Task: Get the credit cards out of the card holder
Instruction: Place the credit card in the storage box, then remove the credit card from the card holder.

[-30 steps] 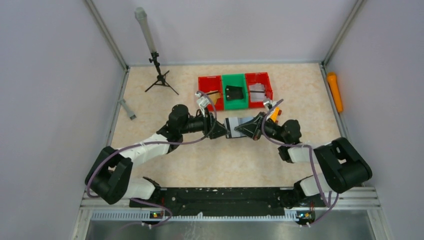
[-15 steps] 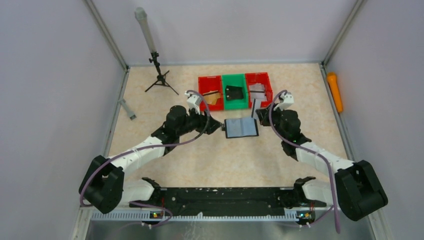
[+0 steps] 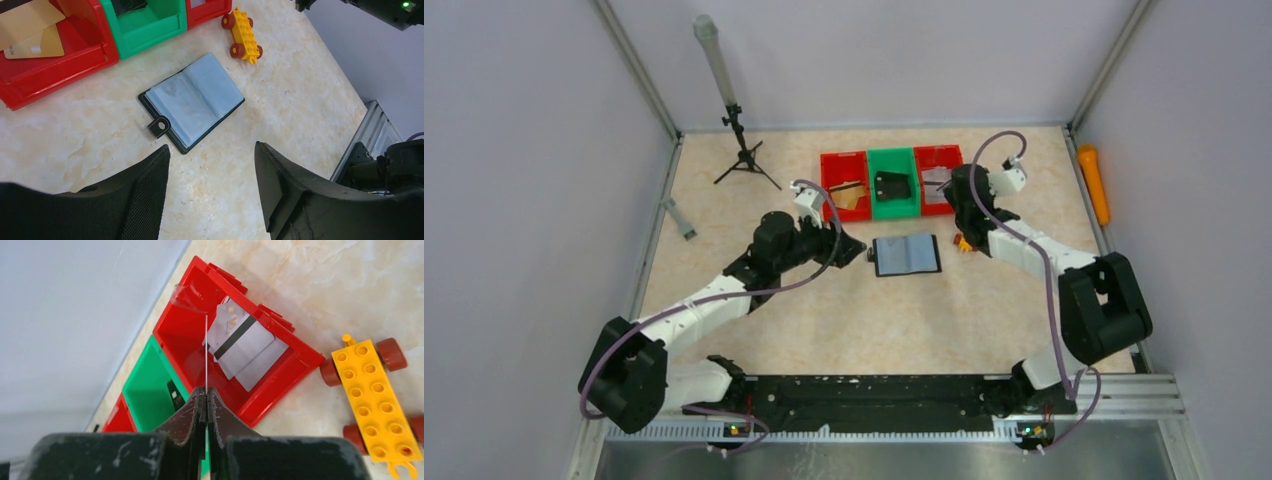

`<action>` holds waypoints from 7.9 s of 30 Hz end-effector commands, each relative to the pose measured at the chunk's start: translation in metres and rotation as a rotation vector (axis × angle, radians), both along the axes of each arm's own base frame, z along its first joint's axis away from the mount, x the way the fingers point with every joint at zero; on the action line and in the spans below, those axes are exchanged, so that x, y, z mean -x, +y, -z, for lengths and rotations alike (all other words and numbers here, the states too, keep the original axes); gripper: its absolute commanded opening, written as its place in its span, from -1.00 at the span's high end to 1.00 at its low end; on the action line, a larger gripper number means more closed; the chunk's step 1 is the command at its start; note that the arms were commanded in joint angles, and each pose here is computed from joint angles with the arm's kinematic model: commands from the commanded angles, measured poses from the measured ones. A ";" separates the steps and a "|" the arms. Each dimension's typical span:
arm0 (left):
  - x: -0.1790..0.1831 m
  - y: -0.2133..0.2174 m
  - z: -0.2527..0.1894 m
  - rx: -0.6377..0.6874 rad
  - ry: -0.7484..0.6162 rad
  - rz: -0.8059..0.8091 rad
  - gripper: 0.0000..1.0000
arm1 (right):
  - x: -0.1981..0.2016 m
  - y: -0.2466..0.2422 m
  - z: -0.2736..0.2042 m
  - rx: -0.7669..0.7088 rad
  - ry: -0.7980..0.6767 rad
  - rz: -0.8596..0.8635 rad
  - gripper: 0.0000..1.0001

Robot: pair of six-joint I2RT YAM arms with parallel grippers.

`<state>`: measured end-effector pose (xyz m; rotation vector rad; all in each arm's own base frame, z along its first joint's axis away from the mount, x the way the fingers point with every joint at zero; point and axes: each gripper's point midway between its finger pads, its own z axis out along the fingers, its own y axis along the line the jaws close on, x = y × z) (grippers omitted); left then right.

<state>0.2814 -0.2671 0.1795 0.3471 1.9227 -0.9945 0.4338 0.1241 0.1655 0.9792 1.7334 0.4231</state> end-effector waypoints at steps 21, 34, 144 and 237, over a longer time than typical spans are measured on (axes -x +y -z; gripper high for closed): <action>0.000 0.004 -0.022 0.023 -0.088 -0.012 -0.33 | -0.087 0.024 0.031 -0.319 -0.103 0.367 1.00; -0.001 0.004 -0.022 0.014 -0.093 -0.011 -0.34 | -0.093 0.019 0.034 -0.378 -0.178 0.424 0.45; -0.049 -0.024 0.084 -0.257 0.232 -0.080 1.00 | 0.070 0.127 0.116 0.568 0.219 -0.995 0.81; -0.053 -0.027 0.119 -0.023 0.526 0.036 1.00 | 0.096 0.168 0.129 0.017 0.157 -1.260 0.75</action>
